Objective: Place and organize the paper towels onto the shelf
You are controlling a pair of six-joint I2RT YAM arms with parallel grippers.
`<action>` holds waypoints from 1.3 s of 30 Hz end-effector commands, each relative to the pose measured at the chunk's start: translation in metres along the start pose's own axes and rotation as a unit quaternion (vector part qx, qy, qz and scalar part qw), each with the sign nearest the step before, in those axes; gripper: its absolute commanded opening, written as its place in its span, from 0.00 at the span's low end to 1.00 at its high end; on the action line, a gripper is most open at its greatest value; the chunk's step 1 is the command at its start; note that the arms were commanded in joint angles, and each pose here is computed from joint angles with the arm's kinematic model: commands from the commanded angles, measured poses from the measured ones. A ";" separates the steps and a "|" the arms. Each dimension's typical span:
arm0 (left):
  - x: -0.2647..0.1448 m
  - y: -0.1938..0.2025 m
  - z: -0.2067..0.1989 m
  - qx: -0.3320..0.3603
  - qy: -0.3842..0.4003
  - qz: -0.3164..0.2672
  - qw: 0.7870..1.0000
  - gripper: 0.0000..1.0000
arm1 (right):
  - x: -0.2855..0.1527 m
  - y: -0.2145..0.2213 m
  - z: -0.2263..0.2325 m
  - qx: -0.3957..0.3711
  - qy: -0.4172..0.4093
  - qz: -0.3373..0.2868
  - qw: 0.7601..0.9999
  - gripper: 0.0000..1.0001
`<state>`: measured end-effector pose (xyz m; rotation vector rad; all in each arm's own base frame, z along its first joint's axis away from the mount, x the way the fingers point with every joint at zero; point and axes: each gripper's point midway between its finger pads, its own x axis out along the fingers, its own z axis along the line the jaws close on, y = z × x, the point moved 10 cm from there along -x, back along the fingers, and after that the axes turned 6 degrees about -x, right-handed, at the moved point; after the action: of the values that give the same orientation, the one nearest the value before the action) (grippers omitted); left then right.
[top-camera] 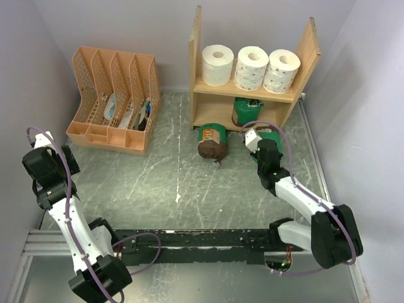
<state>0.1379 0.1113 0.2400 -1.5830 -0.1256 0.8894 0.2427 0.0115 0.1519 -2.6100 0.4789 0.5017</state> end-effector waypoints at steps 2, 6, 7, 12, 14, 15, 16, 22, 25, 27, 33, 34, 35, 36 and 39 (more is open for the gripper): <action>-0.002 -0.005 0.001 -0.001 0.004 -0.009 1.000 0.90 | -0.024 -0.030 -0.046 0.091 -0.038 -0.012 0.995 0.00; -0.002 -0.005 0.001 0.000 0.005 -0.010 1.000 0.90 | -0.047 -0.054 -0.063 0.136 -0.167 -0.023 0.976 0.00; -0.002 -0.005 0.001 0.000 0.005 -0.009 1.000 0.90 | -0.052 -0.057 -0.065 0.144 -0.190 -0.020 0.971 0.00; -0.003 -0.006 0.001 0.000 0.006 -0.012 1.000 0.90 | -0.073 -0.069 -0.074 0.186 -0.260 -0.031 0.947 0.00; -0.004 -0.006 0.001 0.000 0.006 -0.013 1.000 0.90 | -0.078 -0.074 -0.075 0.198 -0.295 -0.015 0.935 0.00; -0.004 -0.005 0.001 0.000 0.006 -0.013 1.000 0.90 | -0.078 -0.075 -0.073 0.193 -0.321 0.002 0.927 0.00; -0.004 -0.006 0.001 -0.001 0.006 -0.013 1.000 0.90 | -0.079 -0.076 -0.072 0.187 -0.346 0.019 0.919 0.00; -0.004 -0.006 0.001 0.000 0.005 -0.014 1.000 0.90 | -0.085 -0.089 -0.079 0.234 -0.370 0.036 0.898 0.00; -0.004 -0.006 0.001 0.000 0.005 -0.015 1.000 0.90 | -0.090 -0.099 -0.095 0.292 -0.331 0.038 0.897 0.00; -0.005 -0.006 0.001 0.000 0.006 -0.015 1.000 0.90 | -0.095 -0.104 -0.101 0.305 -0.334 0.026 0.892 0.00; -0.005 -0.006 0.001 -0.001 0.005 -0.015 1.000 0.90 | -0.101 -0.117 -0.107 0.353 -0.349 0.002 0.868 0.00; -0.005 -0.006 0.001 -0.001 0.006 -0.015 1.000 0.90 | -0.102 -0.118 -0.108 0.361 -0.349 -0.001 0.865 0.00; -0.004 -0.006 0.001 -0.001 0.006 -0.015 1.000 0.90 | -0.103 -0.119 -0.109 0.369 -0.350 -0.004 0.861 0.00; -0.004 -0.006 0.001 -0.001 0.005 -0.014 1.000 0.90 | -0.106 -0.120 -0.109 0.375 -0.354 -0.008 0.857 0.00; -0.004 -0.006 0.001 -0.001 0.005 -0.014 1.000 0.90 | -0.111 -0.119 -0.105 0.413 -0.359 0.017 0.837 0.00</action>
<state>0.1377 0.1111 0.2403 -1.5829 -0.1269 0.8876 0.2281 0.0831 0.3141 -1.5770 0.3768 1.0295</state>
